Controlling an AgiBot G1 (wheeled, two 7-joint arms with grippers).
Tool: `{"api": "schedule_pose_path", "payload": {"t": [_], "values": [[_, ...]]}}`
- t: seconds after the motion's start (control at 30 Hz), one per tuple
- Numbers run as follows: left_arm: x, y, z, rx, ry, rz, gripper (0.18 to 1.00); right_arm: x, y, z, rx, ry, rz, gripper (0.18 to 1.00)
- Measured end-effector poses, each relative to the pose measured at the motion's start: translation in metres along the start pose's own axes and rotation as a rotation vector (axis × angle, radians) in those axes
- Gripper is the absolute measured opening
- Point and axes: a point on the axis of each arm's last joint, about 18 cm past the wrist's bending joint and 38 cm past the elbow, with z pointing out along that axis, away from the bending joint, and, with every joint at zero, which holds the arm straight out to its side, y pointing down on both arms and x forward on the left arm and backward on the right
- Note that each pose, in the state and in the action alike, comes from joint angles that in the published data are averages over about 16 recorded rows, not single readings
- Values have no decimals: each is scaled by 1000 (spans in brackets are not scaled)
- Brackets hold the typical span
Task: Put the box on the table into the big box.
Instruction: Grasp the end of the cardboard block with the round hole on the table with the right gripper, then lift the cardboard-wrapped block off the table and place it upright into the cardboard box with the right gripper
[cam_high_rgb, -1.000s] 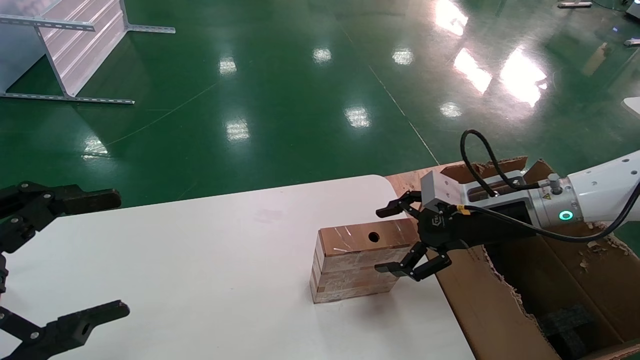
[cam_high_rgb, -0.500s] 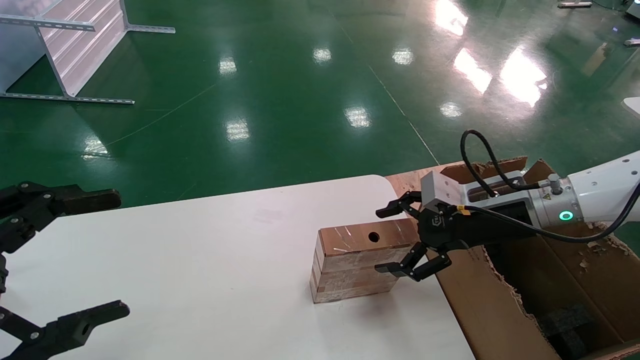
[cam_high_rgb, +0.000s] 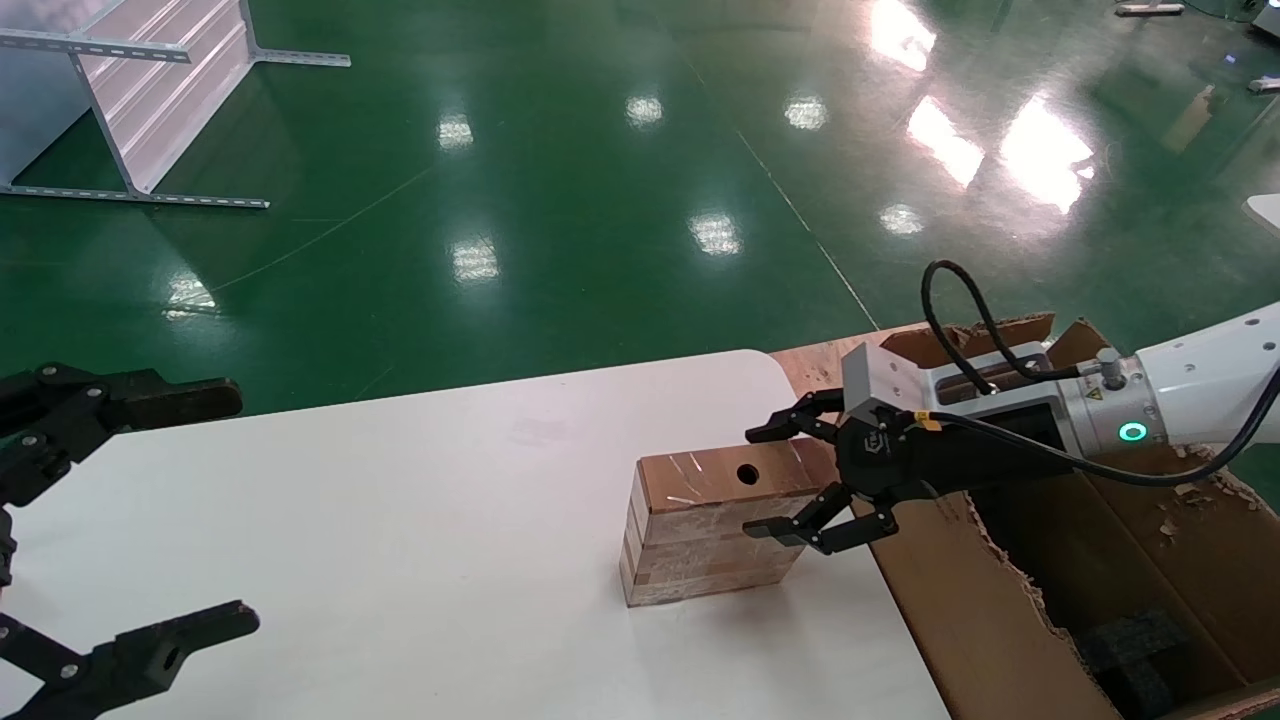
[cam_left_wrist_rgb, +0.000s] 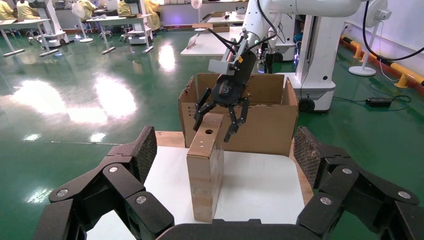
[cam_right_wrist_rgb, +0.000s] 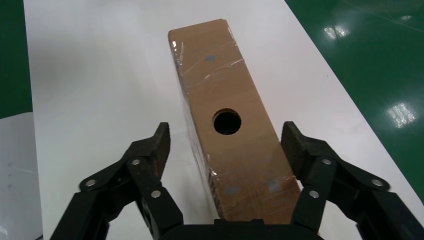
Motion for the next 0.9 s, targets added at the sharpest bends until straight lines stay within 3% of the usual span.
{"api": "schedule_pose_path", "payload": {"t": [0.67, 0.9], "values": [[0, 0, 0, 0, 0, 0, 1001, 0, 0, 0, 1, -1, 1, 526], [0, 0, 0, 0, 0, 0, 995, -2, -1, 0, 4, -2, 6, 504]]}}
